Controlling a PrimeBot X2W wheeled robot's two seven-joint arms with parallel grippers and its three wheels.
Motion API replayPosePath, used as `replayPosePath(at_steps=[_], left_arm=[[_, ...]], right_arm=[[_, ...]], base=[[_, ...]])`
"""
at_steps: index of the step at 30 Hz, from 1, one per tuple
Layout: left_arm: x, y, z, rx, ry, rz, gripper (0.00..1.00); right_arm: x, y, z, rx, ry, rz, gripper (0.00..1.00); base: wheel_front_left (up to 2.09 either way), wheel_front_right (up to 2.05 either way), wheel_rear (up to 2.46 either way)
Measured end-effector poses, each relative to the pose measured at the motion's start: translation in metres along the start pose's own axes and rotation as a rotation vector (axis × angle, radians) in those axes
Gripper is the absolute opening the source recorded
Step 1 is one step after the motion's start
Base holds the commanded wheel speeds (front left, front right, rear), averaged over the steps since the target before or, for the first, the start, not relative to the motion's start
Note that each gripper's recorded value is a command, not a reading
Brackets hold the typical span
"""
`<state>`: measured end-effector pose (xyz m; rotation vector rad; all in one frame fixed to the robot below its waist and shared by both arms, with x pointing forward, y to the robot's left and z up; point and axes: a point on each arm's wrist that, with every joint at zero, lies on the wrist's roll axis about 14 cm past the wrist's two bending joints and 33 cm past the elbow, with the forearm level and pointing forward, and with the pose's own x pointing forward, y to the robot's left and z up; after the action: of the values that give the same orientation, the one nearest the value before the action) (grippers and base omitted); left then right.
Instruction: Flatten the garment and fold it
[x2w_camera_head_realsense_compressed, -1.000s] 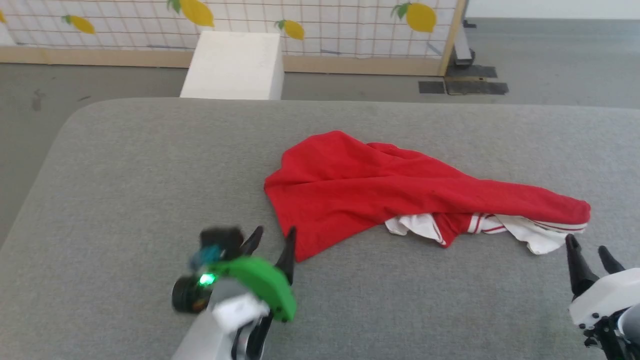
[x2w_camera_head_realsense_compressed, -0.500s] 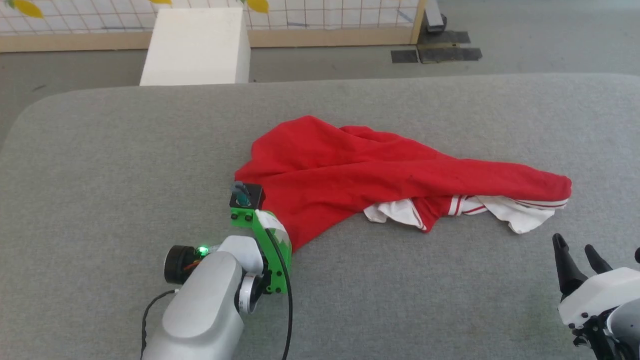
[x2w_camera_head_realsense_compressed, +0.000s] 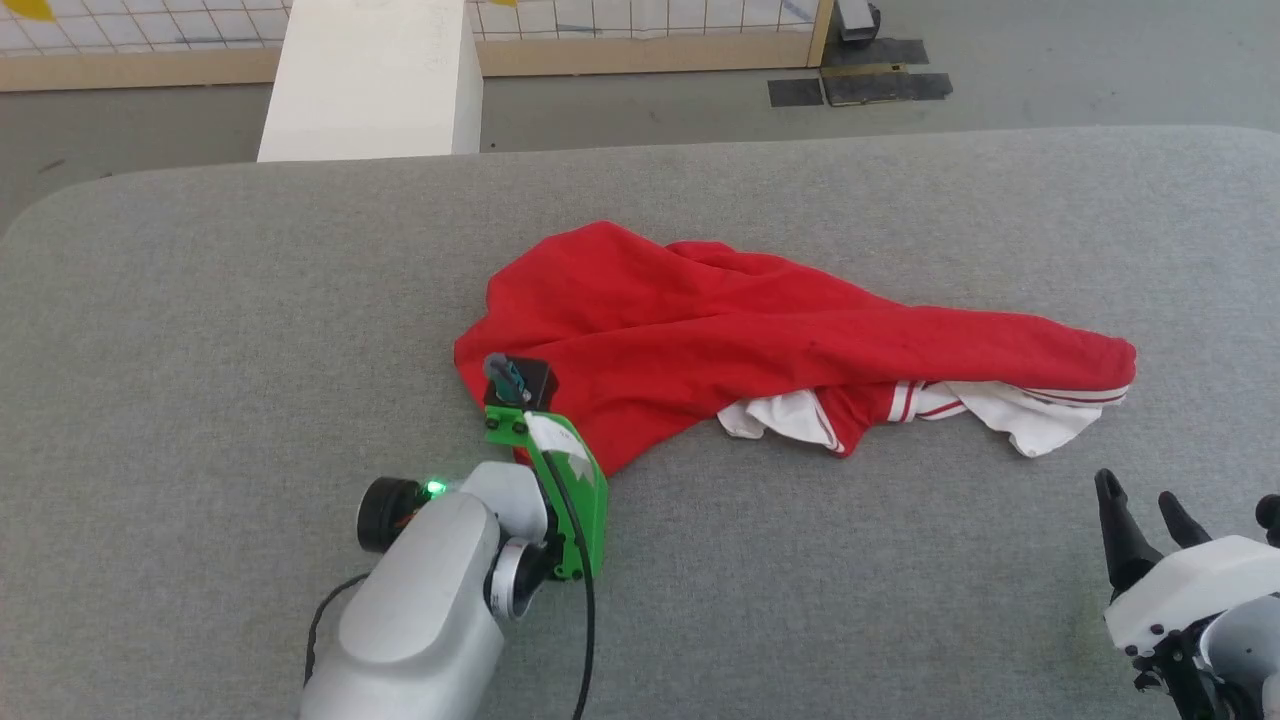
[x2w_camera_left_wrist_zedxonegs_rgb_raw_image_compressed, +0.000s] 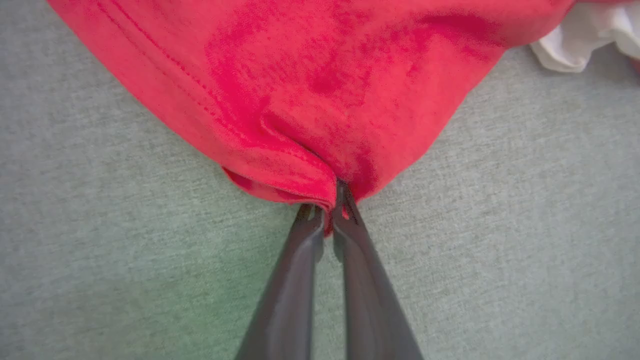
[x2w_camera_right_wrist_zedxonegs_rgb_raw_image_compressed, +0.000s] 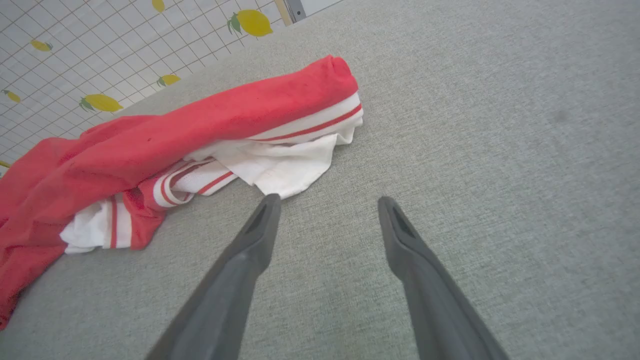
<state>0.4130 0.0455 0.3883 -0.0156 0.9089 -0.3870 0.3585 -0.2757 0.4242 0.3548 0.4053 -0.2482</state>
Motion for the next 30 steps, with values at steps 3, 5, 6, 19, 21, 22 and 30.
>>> replayPosePath(at_steps=[3,5,6,19,21,22,30], left_arm=[[-0.003,0.001,0.016,0.012,-0.038,0.001,0.0],[-0.006,0.002,0.038,0.029,-0.091,0.005,0.0],[-0.009,0.002,0.055,0.048,-0.128,0.006,0.0],[-0.025,-0.047,0.237,0.26,-0.486,-0.014,0.0],[-0.017,-0.061,0.248,0.267,-0.515,-0.047,0.0],[-0.01,-0.069,0.251,0.273,-0.519,-0.066,0.0],[0.071,-0.095,0.198,0.31,-0.324,-0.16,0.39]], right_arm=[[0.0,0.0,-0.002,0.002,0.001,0.001,1.0],[0.001,0.002,-0.002,0.002,0.002,0.006,1.0],[0.001,0.003,-0.002,0.003,-0.002,0.008,1.0],[-0.006,-0.019,-0.007,0.054,-0.012,-0.051,1.0],[-0.008,-0.028,-0.012,0.069,-0.006,-0.079,1.0],[-0.009,-0.033,-0.014,0.074,-0.002,-0.096,1.0],[-0.008,-0.059,-0.038,0.083,0.054,-0.188,1.0]], base=[[0.0,0.0,0.0],[0.0,0.0,0.0],[0.0,0.0,0.0],[0.0,0.0,0.0],[0.0,0.0,0.0],[0.0,0.0,0.0],[0.0,0.0,0.0]])
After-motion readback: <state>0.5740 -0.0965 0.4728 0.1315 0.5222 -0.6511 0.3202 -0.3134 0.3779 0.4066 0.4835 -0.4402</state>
